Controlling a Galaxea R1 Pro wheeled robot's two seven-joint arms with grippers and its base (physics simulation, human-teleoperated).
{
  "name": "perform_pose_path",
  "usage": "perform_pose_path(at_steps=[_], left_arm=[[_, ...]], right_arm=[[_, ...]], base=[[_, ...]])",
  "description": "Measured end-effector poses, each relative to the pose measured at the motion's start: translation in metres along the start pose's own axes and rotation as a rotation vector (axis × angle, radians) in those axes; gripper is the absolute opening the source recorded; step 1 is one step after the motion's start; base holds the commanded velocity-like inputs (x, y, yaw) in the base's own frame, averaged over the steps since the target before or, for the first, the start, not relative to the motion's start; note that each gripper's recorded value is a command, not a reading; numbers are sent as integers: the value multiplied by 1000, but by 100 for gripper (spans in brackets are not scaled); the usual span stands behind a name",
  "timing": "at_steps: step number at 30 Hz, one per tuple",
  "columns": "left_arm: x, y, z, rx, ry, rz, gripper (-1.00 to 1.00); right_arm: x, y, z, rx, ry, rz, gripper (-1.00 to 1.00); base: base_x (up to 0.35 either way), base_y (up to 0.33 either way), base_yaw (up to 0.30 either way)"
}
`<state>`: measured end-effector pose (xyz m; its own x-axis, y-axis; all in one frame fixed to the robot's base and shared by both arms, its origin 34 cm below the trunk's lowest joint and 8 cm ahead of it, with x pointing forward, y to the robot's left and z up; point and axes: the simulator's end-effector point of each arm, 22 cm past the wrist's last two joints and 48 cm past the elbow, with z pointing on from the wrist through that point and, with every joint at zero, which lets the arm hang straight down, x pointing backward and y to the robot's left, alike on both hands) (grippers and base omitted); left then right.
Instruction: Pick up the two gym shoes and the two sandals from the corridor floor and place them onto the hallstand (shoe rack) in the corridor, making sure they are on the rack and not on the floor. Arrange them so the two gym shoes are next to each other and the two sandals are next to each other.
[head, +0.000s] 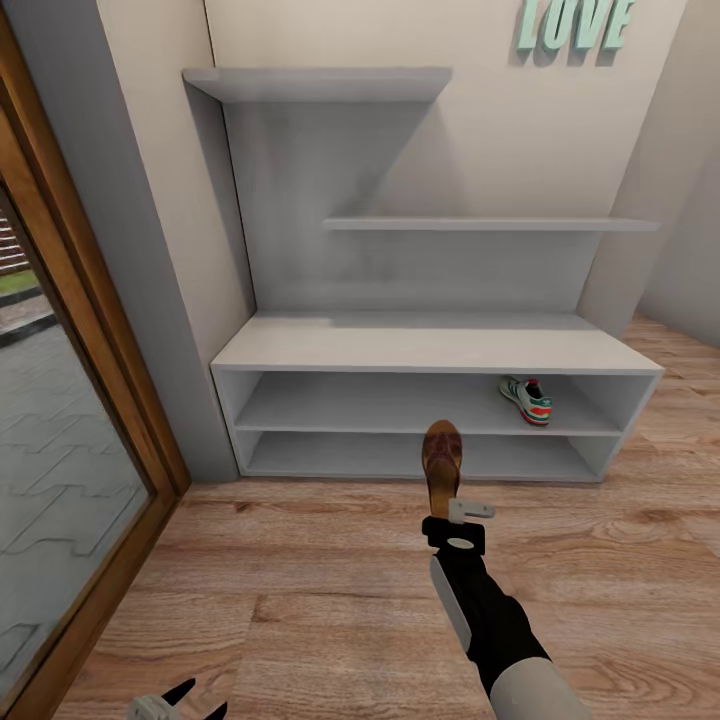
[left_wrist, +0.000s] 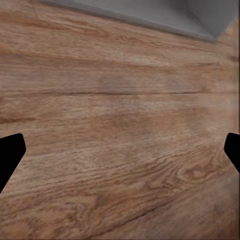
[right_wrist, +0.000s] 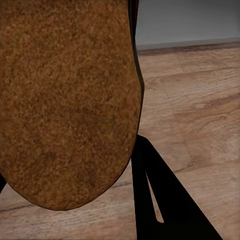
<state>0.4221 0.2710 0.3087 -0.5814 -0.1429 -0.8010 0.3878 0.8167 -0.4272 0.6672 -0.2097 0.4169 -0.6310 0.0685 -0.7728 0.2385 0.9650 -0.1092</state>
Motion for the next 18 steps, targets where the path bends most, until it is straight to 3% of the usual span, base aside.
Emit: perform_pose_path(at_steps=[18], left_arm=[[1,-3,1,13,5,5,100]], right_arm=[[0,1,0,-3,-1,1,-100]], base=[[0,0,1]])
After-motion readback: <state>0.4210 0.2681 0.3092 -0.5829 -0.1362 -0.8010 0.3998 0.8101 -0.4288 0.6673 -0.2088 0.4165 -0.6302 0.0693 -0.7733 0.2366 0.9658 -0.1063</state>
